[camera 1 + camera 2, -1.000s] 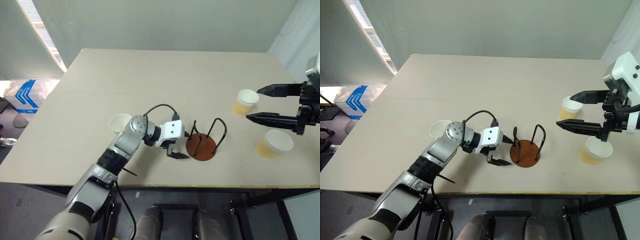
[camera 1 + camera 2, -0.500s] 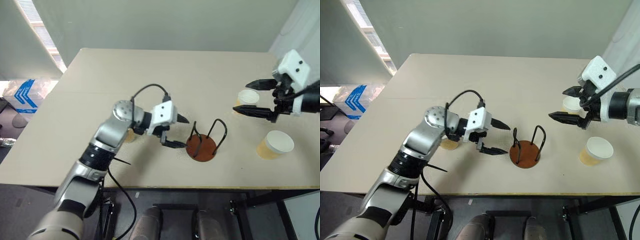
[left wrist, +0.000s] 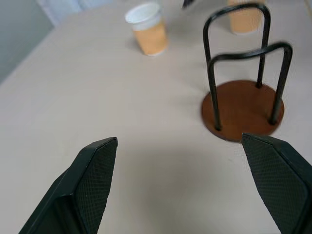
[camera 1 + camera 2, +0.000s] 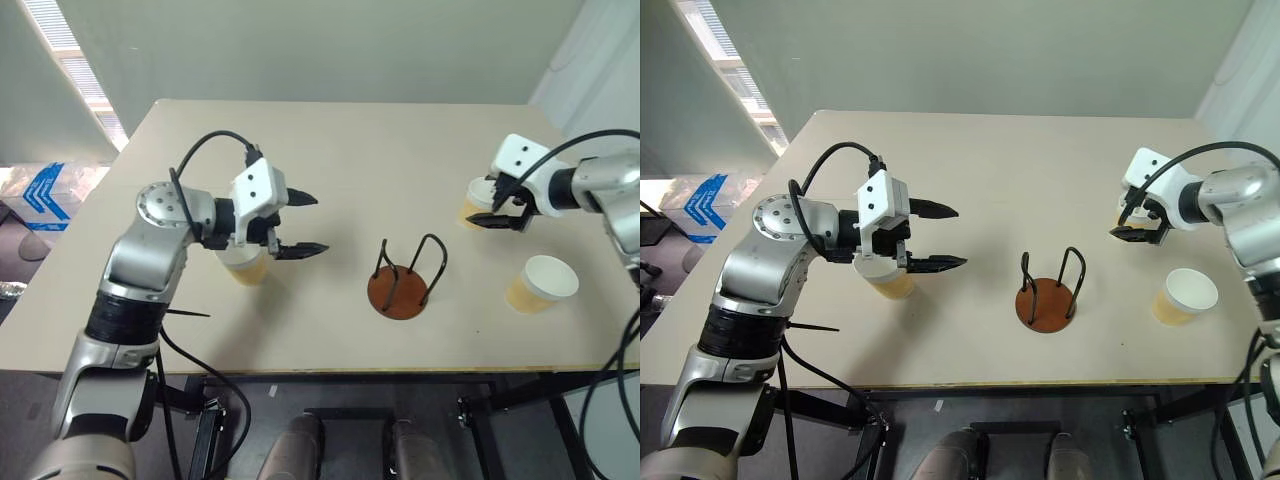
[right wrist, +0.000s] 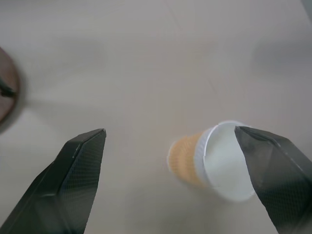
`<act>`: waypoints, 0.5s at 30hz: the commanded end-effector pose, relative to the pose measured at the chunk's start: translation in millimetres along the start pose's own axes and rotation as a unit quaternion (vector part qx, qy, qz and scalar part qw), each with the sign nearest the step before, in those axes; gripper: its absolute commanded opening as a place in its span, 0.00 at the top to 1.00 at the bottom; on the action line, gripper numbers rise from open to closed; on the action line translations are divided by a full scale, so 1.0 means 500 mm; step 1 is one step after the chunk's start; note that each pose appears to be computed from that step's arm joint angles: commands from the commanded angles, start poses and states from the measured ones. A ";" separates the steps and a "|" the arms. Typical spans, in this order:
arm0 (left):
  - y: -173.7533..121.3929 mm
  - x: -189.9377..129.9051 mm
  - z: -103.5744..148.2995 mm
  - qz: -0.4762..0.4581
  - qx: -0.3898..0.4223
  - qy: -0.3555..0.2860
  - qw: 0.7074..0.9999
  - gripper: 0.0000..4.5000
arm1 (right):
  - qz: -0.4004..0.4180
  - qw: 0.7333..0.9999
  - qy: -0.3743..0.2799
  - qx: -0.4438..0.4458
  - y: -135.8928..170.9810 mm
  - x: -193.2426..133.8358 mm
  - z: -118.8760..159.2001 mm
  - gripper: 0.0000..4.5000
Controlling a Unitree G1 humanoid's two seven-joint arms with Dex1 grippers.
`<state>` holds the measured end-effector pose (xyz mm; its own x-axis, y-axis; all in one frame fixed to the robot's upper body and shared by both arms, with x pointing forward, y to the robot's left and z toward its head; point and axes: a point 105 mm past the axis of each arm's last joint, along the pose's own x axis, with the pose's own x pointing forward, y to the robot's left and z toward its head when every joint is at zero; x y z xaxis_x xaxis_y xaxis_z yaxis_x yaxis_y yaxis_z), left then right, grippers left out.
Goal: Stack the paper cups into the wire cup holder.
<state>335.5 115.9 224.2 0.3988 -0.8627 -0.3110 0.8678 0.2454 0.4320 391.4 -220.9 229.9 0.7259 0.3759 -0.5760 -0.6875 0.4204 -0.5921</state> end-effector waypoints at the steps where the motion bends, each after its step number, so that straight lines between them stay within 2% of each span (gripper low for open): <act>1: 0.000 -0.006 0.028 0.012 0.015 -0.018 1.000 0.02 | -0.011 0.999 0.022 -0.028 -0.031 0.007 -0.004 0.00; 5: -0.003 -0.002 0.035 0.016 0.017 -0.021 1.000 0.02 | -0.007 0.997 0.062 -0.035 -0.047 0.028 -0.033 0.00; 13: -0.006 -0.001 0.042 0.019 0.018 -0.023 0.999 0.02 | -0.008 0.997 0.074 -0.025 -0.059 0.057 -0.048 0.00; 15: -0.006 -0.001 0.042 0.019 0.018 -0.022 0.999 0.00 | -0.008 0.997 0.072 -0.022 -0.058 0.065 -0.049 0.09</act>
<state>331.0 109.2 229.9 0.4167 -0.8639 -0.2829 0.8575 0.2702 0.4377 429.9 -241.9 194.9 0.6858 0.2342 -0.6891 -0.7163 0.3843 -0.5824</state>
